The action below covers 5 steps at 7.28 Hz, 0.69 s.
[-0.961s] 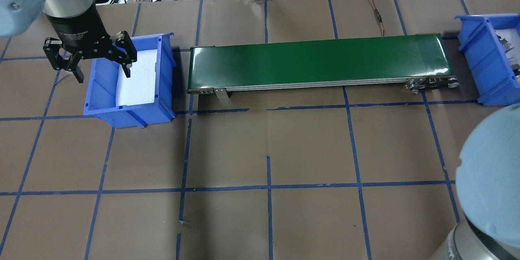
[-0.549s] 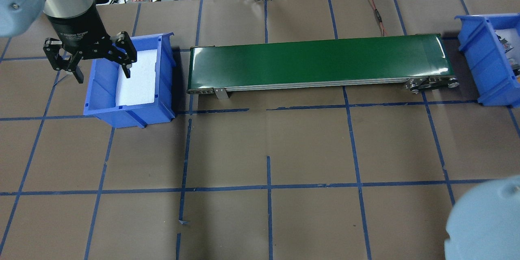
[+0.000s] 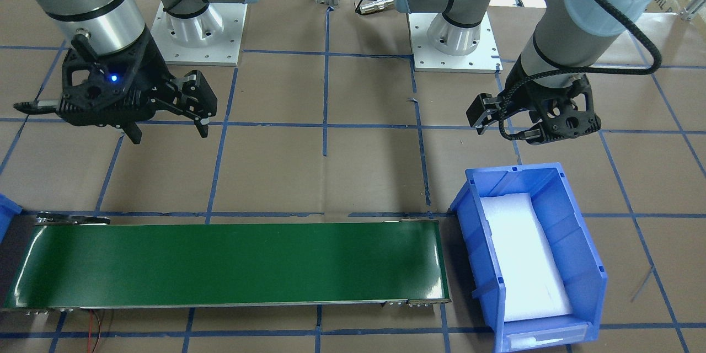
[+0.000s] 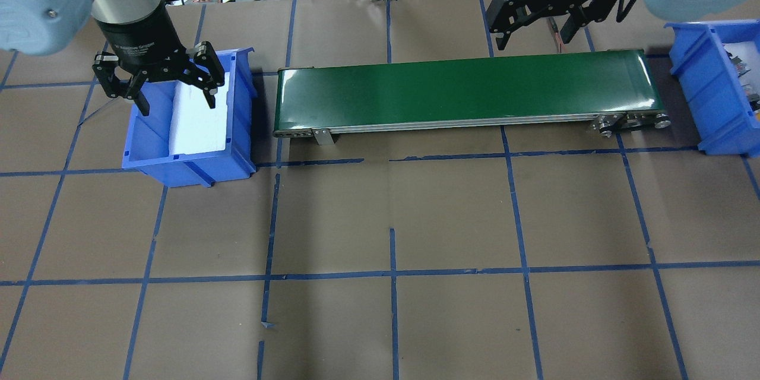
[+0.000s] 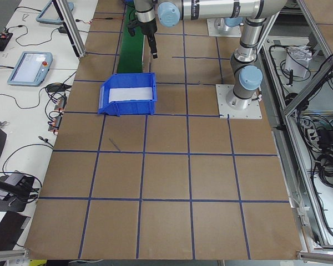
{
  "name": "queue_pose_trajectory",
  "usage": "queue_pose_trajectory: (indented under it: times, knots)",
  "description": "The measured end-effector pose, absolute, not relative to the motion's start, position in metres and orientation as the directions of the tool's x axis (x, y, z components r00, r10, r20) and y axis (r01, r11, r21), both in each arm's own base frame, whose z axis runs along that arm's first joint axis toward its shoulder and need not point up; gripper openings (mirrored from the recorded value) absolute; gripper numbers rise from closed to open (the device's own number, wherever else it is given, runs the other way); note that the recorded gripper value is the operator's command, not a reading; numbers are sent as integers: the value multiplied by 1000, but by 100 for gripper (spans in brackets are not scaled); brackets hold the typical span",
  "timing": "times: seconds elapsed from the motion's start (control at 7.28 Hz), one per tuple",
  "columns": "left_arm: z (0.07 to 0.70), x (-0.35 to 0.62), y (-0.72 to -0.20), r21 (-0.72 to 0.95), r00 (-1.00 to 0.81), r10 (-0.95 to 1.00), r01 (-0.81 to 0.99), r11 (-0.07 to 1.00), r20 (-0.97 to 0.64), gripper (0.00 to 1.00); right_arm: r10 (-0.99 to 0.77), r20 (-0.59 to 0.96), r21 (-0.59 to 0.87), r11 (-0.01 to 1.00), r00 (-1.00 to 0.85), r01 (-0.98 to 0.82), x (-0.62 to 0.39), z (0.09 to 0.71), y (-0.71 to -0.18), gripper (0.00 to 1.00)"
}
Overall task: Transport two buttons from left to right
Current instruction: 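Open the right gripper and raise it back over the conveyor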
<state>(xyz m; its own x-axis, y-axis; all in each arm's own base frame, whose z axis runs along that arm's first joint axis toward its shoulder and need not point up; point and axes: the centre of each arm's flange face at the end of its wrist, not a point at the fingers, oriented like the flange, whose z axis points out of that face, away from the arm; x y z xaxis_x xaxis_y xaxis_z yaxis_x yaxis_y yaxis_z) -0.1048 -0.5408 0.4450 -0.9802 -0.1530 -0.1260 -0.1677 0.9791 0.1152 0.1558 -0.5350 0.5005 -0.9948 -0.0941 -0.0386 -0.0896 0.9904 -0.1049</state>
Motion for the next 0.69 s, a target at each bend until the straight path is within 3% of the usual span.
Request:
queue_pose_trajectory:
  times: [0.69]
  knots:
    - [432,-140,-561,24,-989,-89,-93,995,-114,100,-84,-32,-99,992,-996,-81,152,503,-525,100]
